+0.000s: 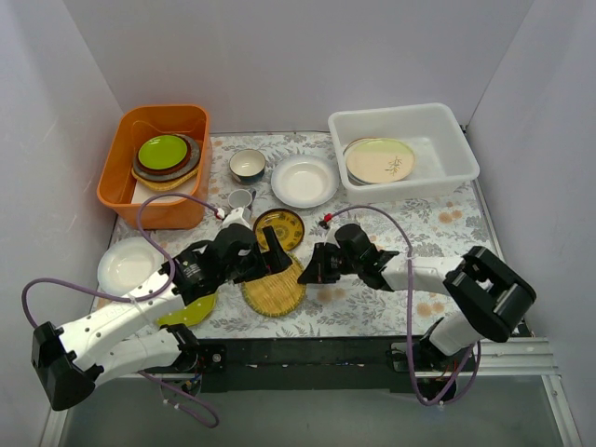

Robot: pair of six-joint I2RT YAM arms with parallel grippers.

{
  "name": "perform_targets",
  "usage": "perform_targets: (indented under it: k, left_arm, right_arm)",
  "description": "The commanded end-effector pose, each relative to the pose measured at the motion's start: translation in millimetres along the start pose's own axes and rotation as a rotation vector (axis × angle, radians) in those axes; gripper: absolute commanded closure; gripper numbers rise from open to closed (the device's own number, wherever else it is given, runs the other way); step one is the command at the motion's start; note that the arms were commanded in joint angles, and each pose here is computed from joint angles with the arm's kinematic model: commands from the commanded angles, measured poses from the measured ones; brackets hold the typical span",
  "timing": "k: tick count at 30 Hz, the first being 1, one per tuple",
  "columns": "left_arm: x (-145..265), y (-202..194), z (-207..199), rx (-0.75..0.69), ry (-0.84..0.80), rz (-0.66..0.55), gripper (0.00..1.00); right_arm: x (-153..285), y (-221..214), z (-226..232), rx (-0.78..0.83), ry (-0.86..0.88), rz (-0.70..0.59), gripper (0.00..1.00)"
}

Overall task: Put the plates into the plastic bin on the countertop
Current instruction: Pick up the plate from the corner of the board.

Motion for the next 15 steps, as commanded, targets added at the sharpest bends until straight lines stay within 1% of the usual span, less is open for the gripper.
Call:
perform_targets:
  k: [1,2,3,7,8,9,15]
  left_arm:
    - [13,10,-1,-0.026,0.024,-0.039,0.02]
    - [15,12,-1,-0.026,0.031,-0.052,0.02]
    - [16,12,1,-0.017,0.049,-0.049,0.02]
    - [27,20,-7,0.002,0.028,-0.082,0.02]
    - [28,21,-8,0.002,0.024,-0.086,0.02]
    - [29,22,-8,0.001,0.029,-0.09,0.02]
    - [28,21,-5,-0.009,0.063,-0.084,0.02]
  right_arm:
    - [20,41,21,0.126,-0.09,-0.142,0.99]
    - [29,44,24,0.144,-0.116,-0.144,0.99]
    - [35,55,33,0.16,-0.117,-0.176,0.99]
    - [61,78,45,0.189,-0.168,-0.255,0.99]
    - [68,85,50,0.201,-0.158,-0.286,0.99]
    - [72,83,47,0.195,-0.188,-0.262,0.99]
    - [102,103,51,0.199,-0.219,-0.354,0.99]
Point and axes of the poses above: each gripper's point midway between its finger pads, its own x axis back along the fingers, its own z axis along the line the jaws close on, y = z × x, the point moved 8 cm from there along x, back along the fingers, and after that the axes turned 5 degrees about x, right-handed, at the moved point
